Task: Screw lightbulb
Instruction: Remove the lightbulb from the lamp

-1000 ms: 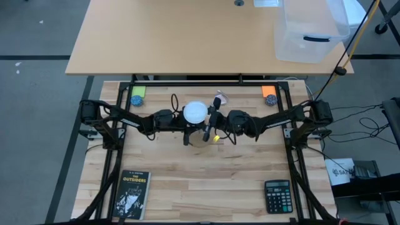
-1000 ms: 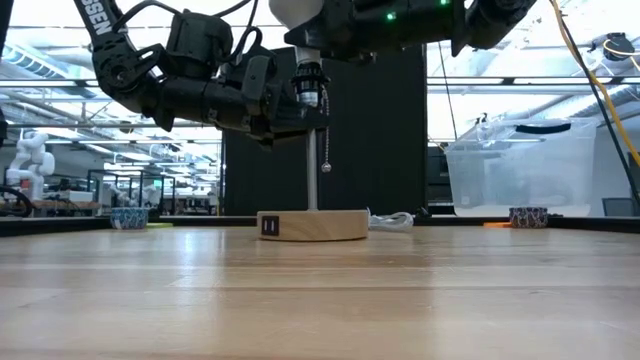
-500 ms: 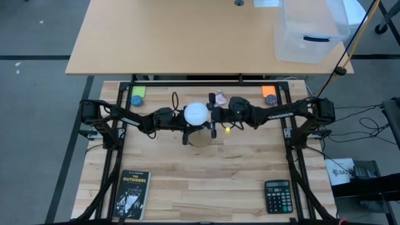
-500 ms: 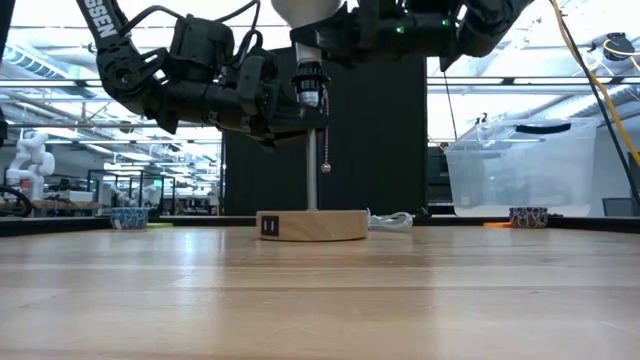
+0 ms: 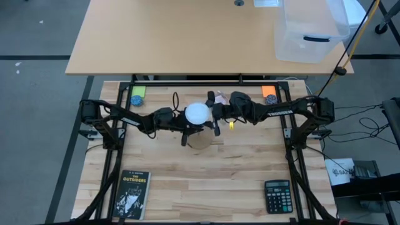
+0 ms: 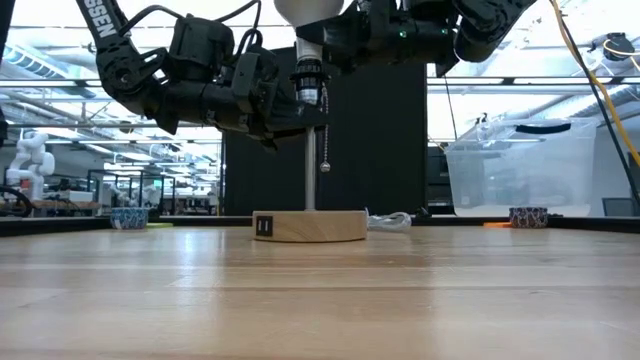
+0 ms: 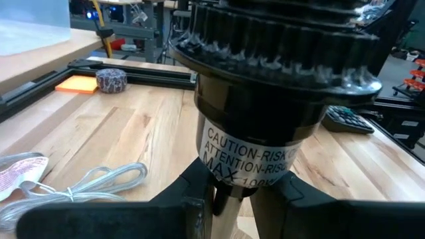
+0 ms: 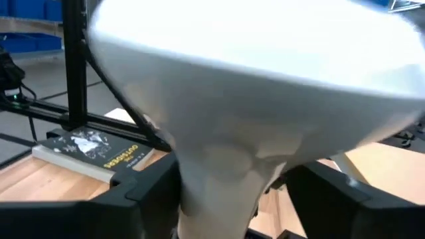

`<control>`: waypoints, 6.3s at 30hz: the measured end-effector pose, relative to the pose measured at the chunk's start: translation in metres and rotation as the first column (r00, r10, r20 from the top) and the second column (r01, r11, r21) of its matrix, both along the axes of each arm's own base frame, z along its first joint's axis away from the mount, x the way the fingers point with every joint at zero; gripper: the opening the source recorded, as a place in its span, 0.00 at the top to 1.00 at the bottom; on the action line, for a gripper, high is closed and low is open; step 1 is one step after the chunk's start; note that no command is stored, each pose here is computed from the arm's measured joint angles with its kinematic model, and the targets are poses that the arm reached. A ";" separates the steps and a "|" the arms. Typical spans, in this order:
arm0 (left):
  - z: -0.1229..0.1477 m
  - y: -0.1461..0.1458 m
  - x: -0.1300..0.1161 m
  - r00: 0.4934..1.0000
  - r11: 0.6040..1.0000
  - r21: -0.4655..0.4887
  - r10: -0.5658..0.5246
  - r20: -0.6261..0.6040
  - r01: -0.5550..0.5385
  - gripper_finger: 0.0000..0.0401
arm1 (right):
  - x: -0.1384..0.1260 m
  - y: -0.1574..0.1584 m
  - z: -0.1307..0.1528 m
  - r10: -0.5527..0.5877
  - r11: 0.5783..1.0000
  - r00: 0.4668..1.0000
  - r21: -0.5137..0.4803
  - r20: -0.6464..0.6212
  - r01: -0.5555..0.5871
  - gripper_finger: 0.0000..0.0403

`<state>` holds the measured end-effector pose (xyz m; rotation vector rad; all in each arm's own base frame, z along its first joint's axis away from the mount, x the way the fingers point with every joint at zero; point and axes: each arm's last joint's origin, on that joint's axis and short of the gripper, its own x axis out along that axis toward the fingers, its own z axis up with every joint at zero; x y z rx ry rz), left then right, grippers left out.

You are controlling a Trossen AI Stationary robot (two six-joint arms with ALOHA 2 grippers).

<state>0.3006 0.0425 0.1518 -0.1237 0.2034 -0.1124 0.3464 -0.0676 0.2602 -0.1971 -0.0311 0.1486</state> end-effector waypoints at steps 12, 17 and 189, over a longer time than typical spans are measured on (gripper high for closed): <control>0.000 -0.001 0.000 1.000 1.000 0.004 -0.005 0.000 0.005 0.82 | -0.031 0.007 0.036 -0.006 1.000 0.999 -0.006 -0.047 0.006 0.24; 0.000 -0.001 0.000 1.000 1.000 0.003 -0.005 -0.004 0.005 0.82 | -0.052 0.013 0.052 -0.001 1.000 0.996 -0.018 -0.091 0.000 0.24; -0.001 -0.003 -0.001 0.989 0.989 0.005 -0.148 0.003 0.148 0.82 | 0.001 0.012 0.016 0.277 0.957 0.961 0.092 -0.023 -0.274 0.24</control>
